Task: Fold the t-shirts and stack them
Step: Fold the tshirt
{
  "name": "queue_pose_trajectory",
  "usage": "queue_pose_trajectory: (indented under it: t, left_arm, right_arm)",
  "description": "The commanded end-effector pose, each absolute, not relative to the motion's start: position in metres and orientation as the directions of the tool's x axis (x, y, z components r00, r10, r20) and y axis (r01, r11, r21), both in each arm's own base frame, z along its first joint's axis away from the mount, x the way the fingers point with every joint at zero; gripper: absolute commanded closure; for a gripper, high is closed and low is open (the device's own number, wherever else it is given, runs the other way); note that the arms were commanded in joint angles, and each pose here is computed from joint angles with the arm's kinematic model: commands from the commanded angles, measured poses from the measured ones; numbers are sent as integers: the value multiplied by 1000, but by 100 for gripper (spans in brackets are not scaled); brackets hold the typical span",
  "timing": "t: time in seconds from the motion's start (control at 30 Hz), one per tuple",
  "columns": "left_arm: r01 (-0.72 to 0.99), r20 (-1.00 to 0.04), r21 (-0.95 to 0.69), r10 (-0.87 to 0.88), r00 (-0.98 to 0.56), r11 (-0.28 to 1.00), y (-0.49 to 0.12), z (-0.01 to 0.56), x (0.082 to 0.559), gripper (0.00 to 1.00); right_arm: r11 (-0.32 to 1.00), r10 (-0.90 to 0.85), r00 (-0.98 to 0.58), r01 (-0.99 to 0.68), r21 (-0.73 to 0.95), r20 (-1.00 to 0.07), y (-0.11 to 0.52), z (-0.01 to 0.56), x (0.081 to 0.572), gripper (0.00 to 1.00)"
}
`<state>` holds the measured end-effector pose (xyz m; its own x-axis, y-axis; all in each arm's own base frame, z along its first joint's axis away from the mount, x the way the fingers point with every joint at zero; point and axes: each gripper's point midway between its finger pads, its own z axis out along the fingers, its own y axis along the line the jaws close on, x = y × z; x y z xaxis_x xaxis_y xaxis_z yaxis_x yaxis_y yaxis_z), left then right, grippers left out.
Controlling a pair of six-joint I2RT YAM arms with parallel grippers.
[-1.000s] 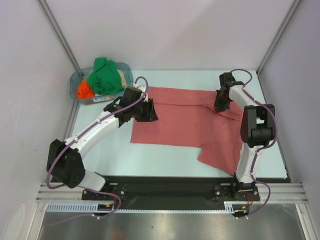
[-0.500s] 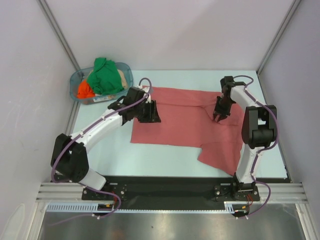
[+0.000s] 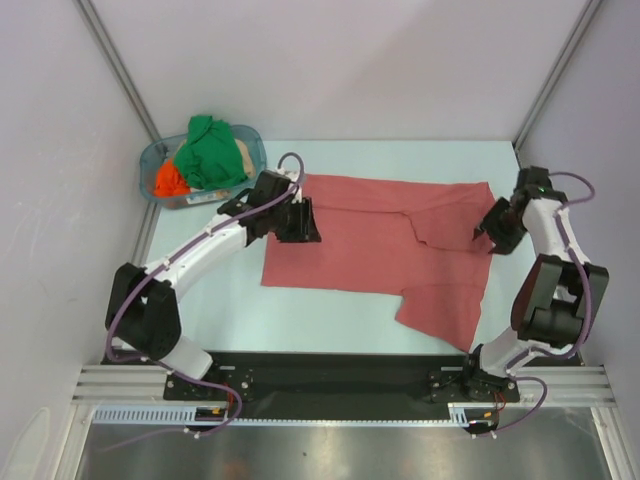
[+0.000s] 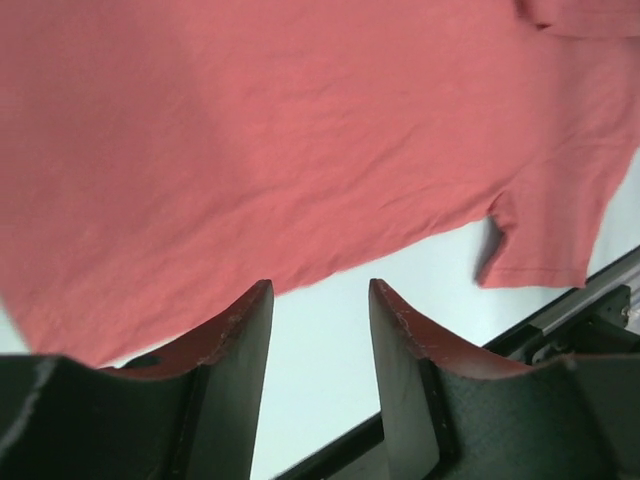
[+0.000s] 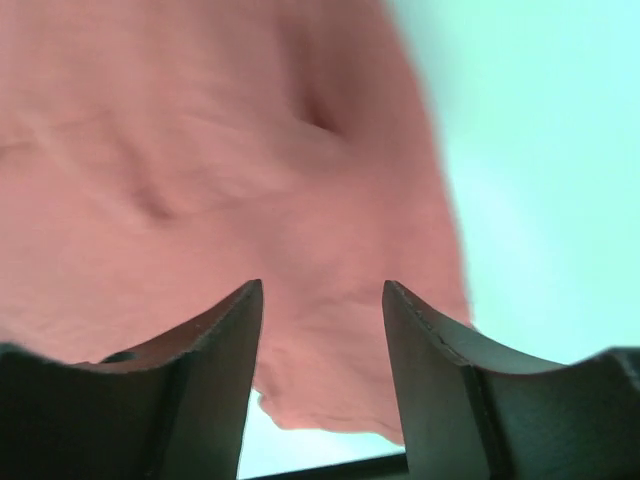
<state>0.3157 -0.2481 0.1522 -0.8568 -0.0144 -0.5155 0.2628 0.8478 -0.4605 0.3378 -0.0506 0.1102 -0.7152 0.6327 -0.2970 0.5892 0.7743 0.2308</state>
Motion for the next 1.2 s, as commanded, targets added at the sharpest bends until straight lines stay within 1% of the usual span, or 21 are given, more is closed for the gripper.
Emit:
queue_pose_trajectory:
  t: [0.0, 0.03, 0.07, 0.1, 0.17, 0.2, 0.23, 0.33, 0.4, 0.47, 0.5, 0.53, 0.63, 0.67, 0.73, 0.77, 0.83, 0.87, 0.9, 1.1, 1.17]
  left_arm:
    - [156, -526, -443, -115, -842, 883, -212, 160, 306, 50]
    - [100, -501, -430, -145, -853, 897, -193, 144, 299, 48]
    - [24, -500, -445, -226, -836, 895, -166, 145, 285, 41]
    - [0, -495, -452, -251, -832, 892, -162, 145, 287, 40]
    - [-75, -450, -448, -296, -843, 891, -146, 124, 271, 37]
    - [-99, -446, -473, -335, -830, 876, -143, 127, 266, 37]
    - [-140, -417, -473, -361, -834, 870, -135, 114, 260, 39]
    - [-212, -395, -490, -432, -810, 846, -122, 100, 255, 43]
    - [-258, -374, -506, -479, -794, 823, -116, 90, 259, 46]
    - [-303, -334, -503, -506, -796, 809, -113, 76, 258, 46]
    - [-310, -318, -530, -524, -790, 789, -116, 75, 263, 46]
    - [-322, -294, -533, -529, -796, 782, -119, 67, 263, 45]
    - [-350, -275, -543, -556, -784, 763, -121, 60, 272, 46]
    - [-371, -257, -526, -558, -789, 766, -121, 52, 273, 46]
    - [-385, -237, -518, -560, -794, 764, -122, 51, 274, 50]
    - [-393, -229, -516, -565, -793, 761, -122, 51, 272, 53]
    - [-406, -225, -507, -571, -790, 761, -122, 50, 266, 53]
    - [-412, -243, -499, -579, -778, 762, -119, 50, 267, 53]
    - [-404, -262, -510, -584, -768, 760, -120, 55, 267, 53]
    - [-396, -259, -512, -577, -775, 762, -124, 53, 270, 53]
    - [-391, -249, -507, -565, -786, 768, -128, 49, 269, 53]
  right_arm:
    - [697, 716, -652, 660, 279, -248, -53, 104, 306, 41]
    - [695, 719, -658, 672, 256, -223, -50, 102, 293, 39]
    - [683, 730, -661, 711, 165, -172, -47, 89, 258, 33]
    - [675, 738, -654, 719, 166, -170, -46, 89, 258, 33]
    - [650, 760, -639, 745, 152, -121, -39, 88, 237, 32]
    - [634, 773, -629, 762, 134, -81, -32, 80, 222, 31]
    - [616, 788, -609, 773, 152, -91, -29, 82, 217, 31]
    - [595, 804, -586, 794, 125, -102, -28, 66, 198, 31]
    - [601, 798, -587, 793, 106, -133, -32, 59, 190, 35]
    - [604, 796, -588, 787, 123, -146, -33, 59, 193, 39]
    - [607, 793, -590, 786, 117, -150, -33, 59, 193, 40]
    - [600, 799, -584, 793, 106, -144, -34, 56, 190, 40]
    - [593, 804, -582, 800, 91, -121, -32, 49, 186, 42]
    - [587, 807, -577, 807, 65, -127, -36, 47, 183, 46]
    - [575, 815, -568, 817, 40, -116, -38, 42, 180, 48]
    - [570, 819, -564, 821, 30, -104, -38, 38, 178, 50]
    - [561, 824, -557, 828, 10, -105, -40, 36, 176, 51]
    - [555, 826, -552, 832, -4, -115, -43, 35, 175, 55]
    - [547, 831, -544, 837, -12, -119, -44, 33, 174, 56]
    - [524, 842, -523, 851, -29, -131, -47, 18, 175, 57]
    - [525, 845, -521, 851, 3, -125, -41, 14, 179, 58]
